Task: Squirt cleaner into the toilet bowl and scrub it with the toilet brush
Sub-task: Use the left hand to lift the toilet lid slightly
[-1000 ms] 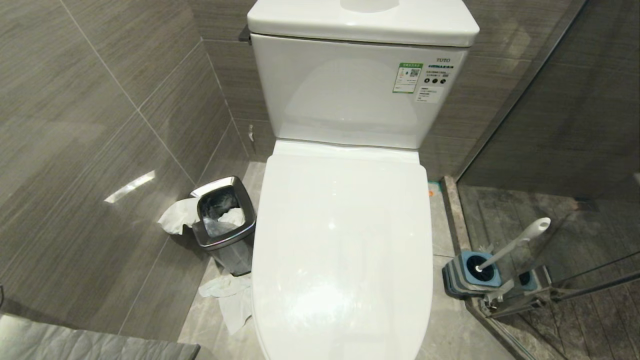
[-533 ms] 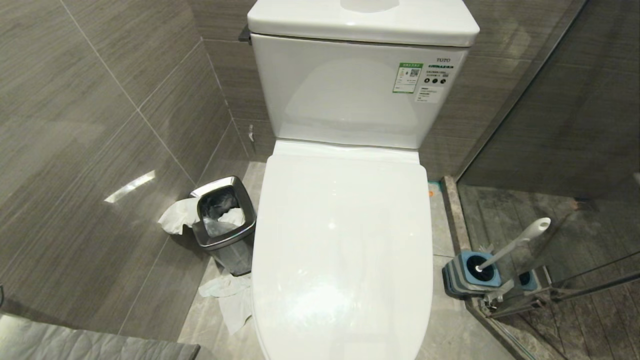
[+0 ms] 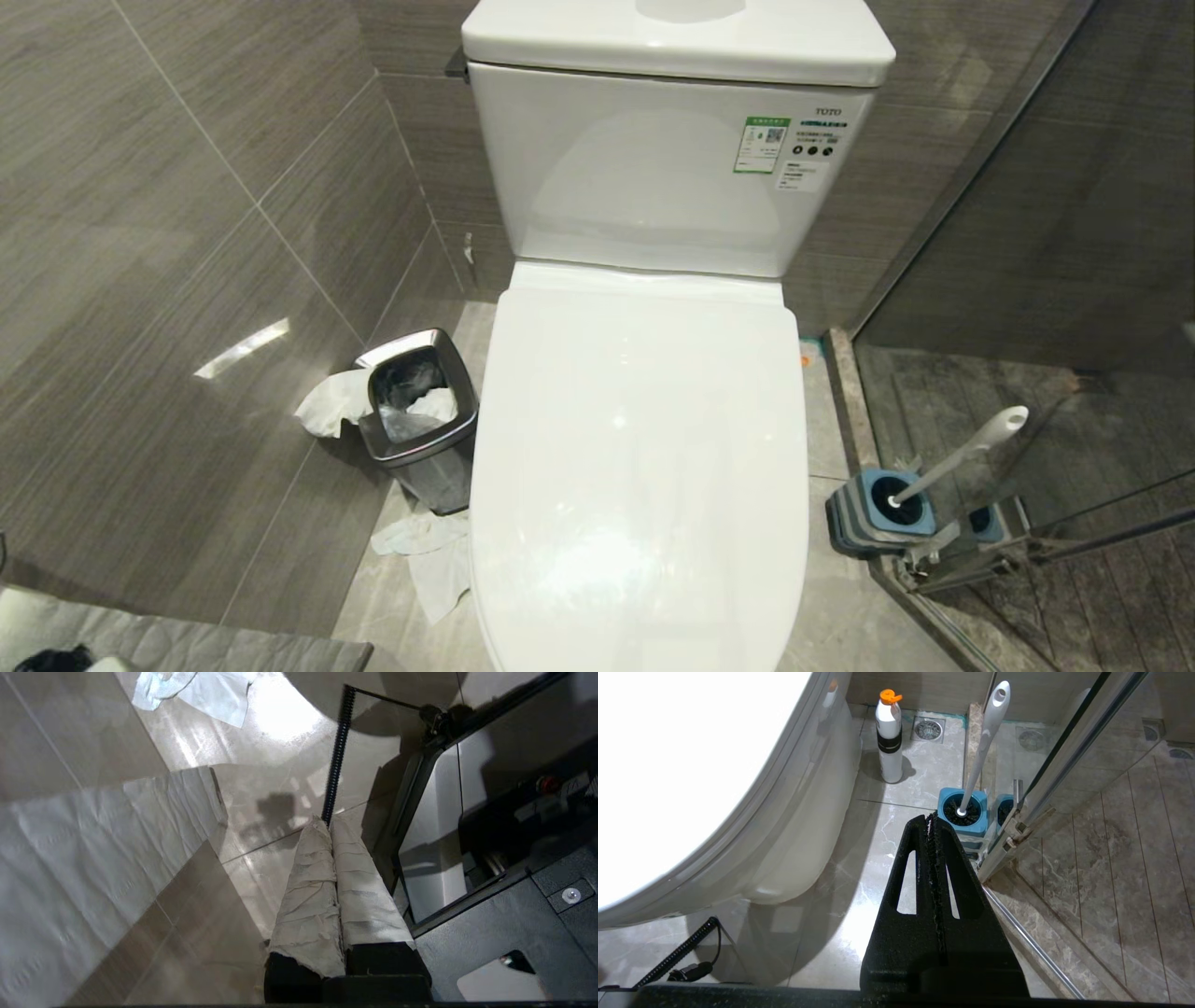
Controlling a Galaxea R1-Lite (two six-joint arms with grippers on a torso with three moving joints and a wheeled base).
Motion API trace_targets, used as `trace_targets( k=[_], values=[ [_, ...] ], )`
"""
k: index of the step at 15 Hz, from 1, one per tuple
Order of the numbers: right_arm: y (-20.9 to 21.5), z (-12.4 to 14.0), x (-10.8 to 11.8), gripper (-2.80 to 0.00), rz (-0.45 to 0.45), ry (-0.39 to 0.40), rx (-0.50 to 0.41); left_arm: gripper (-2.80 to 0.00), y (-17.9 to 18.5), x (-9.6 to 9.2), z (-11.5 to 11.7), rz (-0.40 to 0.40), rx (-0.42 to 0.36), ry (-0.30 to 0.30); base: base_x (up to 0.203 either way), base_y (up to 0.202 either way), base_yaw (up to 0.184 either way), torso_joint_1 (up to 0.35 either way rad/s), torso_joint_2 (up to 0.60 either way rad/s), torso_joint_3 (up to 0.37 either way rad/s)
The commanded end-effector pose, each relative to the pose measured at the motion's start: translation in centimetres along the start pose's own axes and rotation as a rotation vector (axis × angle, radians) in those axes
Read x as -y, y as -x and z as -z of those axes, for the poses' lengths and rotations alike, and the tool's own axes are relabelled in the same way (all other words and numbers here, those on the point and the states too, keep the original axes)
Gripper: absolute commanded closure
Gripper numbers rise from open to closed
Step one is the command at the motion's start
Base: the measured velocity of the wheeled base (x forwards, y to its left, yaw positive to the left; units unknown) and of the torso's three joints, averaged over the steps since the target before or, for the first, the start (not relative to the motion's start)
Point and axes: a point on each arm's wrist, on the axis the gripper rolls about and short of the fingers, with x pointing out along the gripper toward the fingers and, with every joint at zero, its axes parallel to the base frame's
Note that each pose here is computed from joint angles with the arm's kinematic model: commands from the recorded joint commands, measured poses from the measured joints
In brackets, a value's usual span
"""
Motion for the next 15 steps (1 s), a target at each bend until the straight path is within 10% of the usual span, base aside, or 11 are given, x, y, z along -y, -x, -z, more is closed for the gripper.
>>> trace_targets(
  k=[1,15],
  values=[
    [0.0,0.0,0.0,0.0,-0.001,0.0,0.0,0.0,-1.0,0.2,-1.3,0.03,-0.051,-0.07,0.0,0.0,0.0,0.0,0.0,0.0],
    [0.0,0.0,0.0,0.0,0.0,0.0,0.0,0.0,-1.7,-0.7,-8.6,0.0,0.093,-0.088,0.0,0.0,0.0,0.0,0.0,0.0]
  ],
)
